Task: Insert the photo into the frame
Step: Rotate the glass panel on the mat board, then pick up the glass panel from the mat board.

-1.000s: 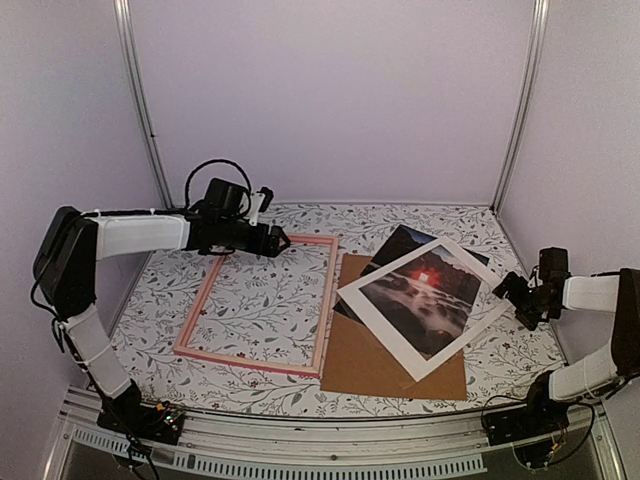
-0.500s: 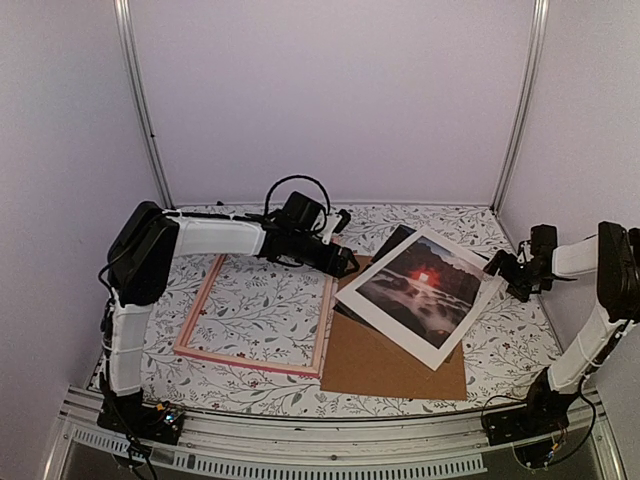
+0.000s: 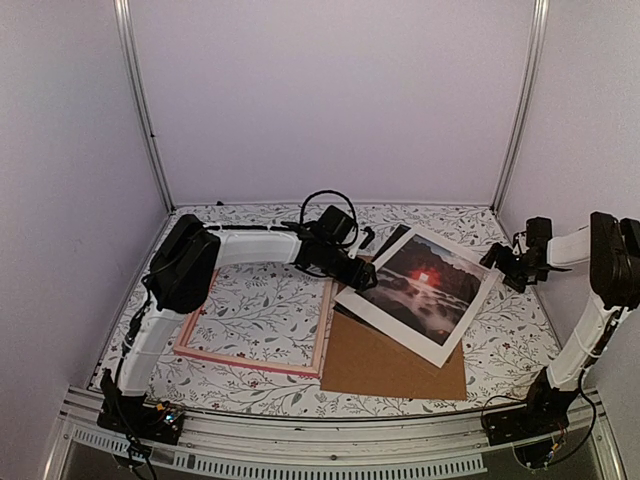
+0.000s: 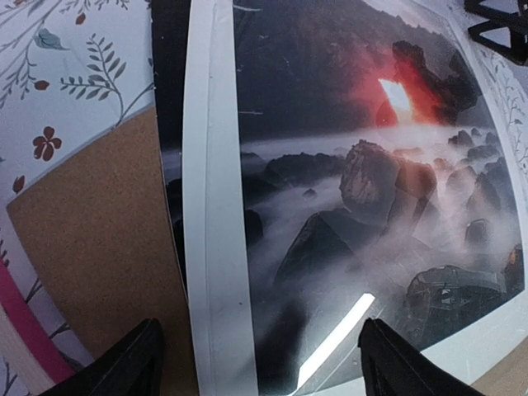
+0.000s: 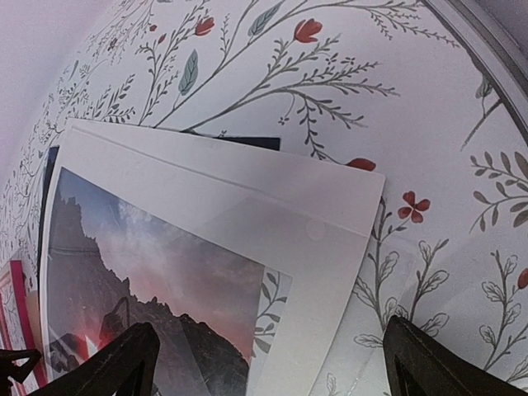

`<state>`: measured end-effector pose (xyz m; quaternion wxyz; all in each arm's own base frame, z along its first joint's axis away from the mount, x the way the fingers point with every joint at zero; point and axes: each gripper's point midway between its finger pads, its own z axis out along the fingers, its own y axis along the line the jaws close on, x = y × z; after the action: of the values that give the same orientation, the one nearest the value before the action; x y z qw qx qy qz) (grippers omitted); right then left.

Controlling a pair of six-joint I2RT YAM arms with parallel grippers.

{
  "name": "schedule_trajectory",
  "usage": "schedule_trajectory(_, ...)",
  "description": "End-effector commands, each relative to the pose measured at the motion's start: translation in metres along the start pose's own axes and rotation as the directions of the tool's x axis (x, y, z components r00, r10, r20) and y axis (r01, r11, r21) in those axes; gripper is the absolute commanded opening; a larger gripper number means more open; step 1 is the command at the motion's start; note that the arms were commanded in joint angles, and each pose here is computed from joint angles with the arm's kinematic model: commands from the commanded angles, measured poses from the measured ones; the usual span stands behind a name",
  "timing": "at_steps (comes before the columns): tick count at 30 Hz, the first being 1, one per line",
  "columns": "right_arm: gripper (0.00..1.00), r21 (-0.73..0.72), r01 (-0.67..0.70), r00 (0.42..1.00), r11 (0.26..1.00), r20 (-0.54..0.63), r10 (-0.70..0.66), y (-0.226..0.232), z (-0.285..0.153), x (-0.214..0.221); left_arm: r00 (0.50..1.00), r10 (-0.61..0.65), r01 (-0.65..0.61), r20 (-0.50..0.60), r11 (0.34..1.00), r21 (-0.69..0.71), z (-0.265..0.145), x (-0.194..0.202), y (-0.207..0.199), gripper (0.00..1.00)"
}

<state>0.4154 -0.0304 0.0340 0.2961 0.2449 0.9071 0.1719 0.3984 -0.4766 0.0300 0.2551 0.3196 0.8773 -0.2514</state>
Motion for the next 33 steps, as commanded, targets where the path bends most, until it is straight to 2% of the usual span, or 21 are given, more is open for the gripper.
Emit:
schedule_trajectory(1,0.99,-0.010,0.001,0.997,1.000,-0.081,-0.002,0.004,0.014,0.019,0.998,-0.002,0.000,-0.065,1.000,-0.027,0.007,0.019,-0.006,0.82)
schedule_trajectory(12,0.98,-0.040,0.028,0.992,0.999,-0.119,-0.033,0.017,0.027,0.024,0.989,-0.010,0.018,-0.150,0.998,0.055,-0.002,0.067,-0.039,0.66)
schedule_trajectory(19,0.98,-0.048,0.037,0.990,0.998,-0.137,-0.043,0.019,0.029,0.031,0.984,-0.013,0.034,-0.179,0.993,0.114,-0.028,0.105,-0.061,0.61)
schedule_trajectory(24,0.98,-0.051,0.039,0.989,0.998,-0.142,-0.046,0.020,0.026,0.036,0.982,0.016,0.023,-0.189,0.978,0.205,-0.049,0.124,-0.088,0.59)
schedule_trajectory(28,0.97,-0.046,0.042,0.986,0.998,-0.158,-0.049,0.016,0.021,0.049,0.986,0.013,0.029,-0.164,0.968,0.247,-0.067,0.123,-0.098,0.59)
schedule_trajectory(33,0.94,-0.055,0.045,0.983,0.997,-0.175,-0.054,0.018,0.005,0.065,0.995,0.017,0.002,-0.103,0.985,0.174,-0.072,0.095,-0.090,0.65)
